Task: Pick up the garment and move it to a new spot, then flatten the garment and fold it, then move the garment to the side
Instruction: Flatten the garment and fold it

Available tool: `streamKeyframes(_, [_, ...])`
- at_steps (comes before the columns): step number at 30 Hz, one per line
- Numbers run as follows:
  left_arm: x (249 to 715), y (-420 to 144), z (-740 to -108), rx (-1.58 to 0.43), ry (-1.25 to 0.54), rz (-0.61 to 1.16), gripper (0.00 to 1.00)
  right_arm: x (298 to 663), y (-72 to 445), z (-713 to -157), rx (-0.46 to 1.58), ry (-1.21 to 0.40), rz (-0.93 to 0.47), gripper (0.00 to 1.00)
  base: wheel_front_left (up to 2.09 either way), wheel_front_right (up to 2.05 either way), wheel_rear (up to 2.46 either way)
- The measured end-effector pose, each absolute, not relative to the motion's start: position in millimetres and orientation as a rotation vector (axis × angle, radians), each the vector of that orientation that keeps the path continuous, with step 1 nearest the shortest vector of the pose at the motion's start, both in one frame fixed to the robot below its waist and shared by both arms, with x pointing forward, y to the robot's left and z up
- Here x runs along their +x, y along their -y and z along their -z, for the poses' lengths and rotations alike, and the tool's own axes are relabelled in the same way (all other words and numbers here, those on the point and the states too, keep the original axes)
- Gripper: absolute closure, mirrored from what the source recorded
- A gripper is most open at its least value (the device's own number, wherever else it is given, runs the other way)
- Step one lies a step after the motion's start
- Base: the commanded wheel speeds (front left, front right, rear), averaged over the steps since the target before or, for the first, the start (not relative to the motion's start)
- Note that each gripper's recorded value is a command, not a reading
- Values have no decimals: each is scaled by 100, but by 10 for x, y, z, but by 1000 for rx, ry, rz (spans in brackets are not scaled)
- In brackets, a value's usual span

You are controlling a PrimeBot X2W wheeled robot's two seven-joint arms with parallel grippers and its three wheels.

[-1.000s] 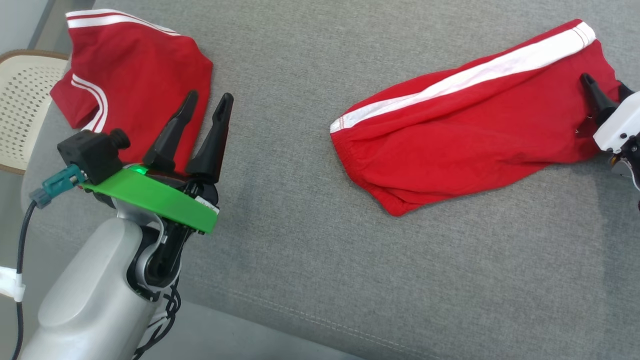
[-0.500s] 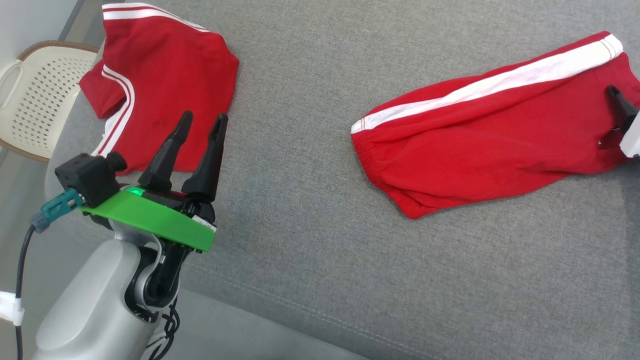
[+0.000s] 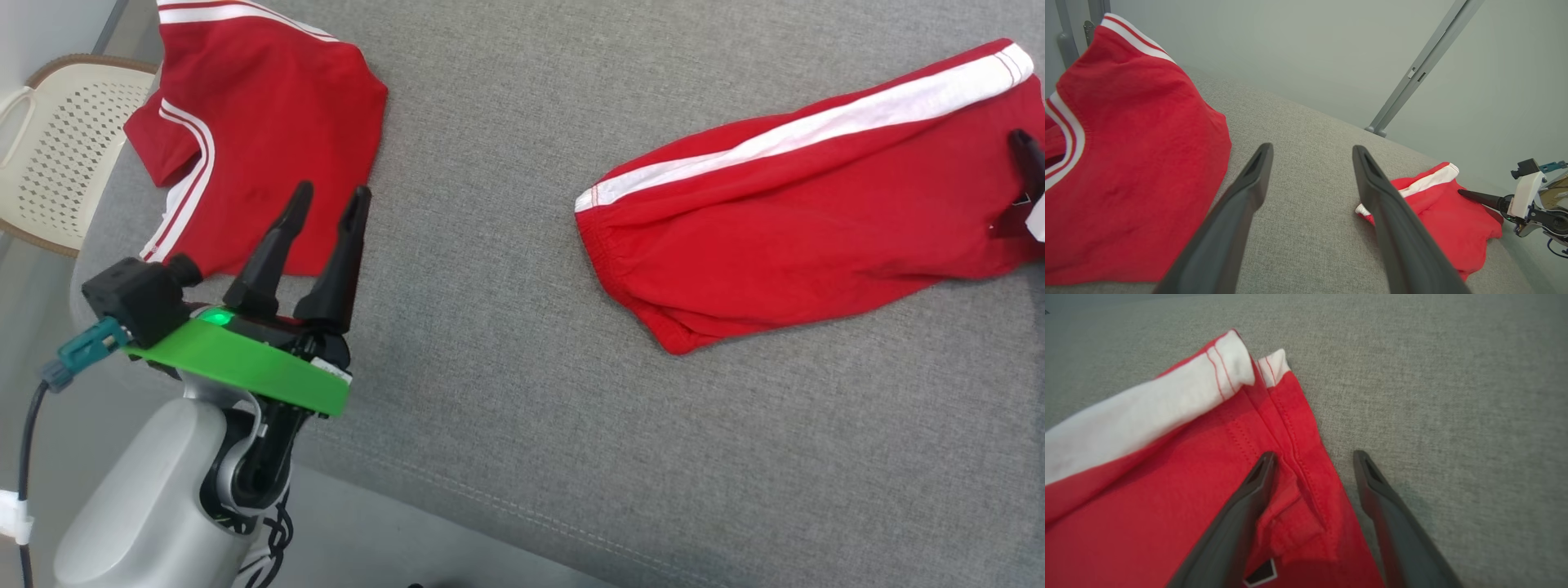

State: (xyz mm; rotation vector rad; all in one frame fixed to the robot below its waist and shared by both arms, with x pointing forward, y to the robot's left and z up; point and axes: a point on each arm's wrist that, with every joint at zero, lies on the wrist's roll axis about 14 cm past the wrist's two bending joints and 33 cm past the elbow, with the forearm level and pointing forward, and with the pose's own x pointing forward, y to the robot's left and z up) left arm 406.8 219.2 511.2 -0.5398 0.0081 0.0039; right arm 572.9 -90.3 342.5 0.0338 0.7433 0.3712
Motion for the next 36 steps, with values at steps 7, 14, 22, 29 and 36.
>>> streamKeyframes(7, [4083,-2307,-5067,-515,-14,-32,0,5646,597,-3515,262,-742,-398,100,0,0,0])
streamKeyframes(14, [4093,-2163,-4944,-543,-48,-3,0,5476,917,-3541,344,-728,-324,100,0,0,0])
streamKeyframes(22, [4027,-1905,-4748,-569,-115,52,0,5095,1482,-3547,462,-711,-170,100,0,0,0])
streamKeyframes(29, [3896,-1575,-4656,-526,-168,161,0,4554,2019,-3501,576,-705,-3,100,0,0,0])
streamKeyframes(36, [3861,-1241,-4814,-537,-143,268,0,4325,2622,-3812,687,-528,165,100,0,0,0])
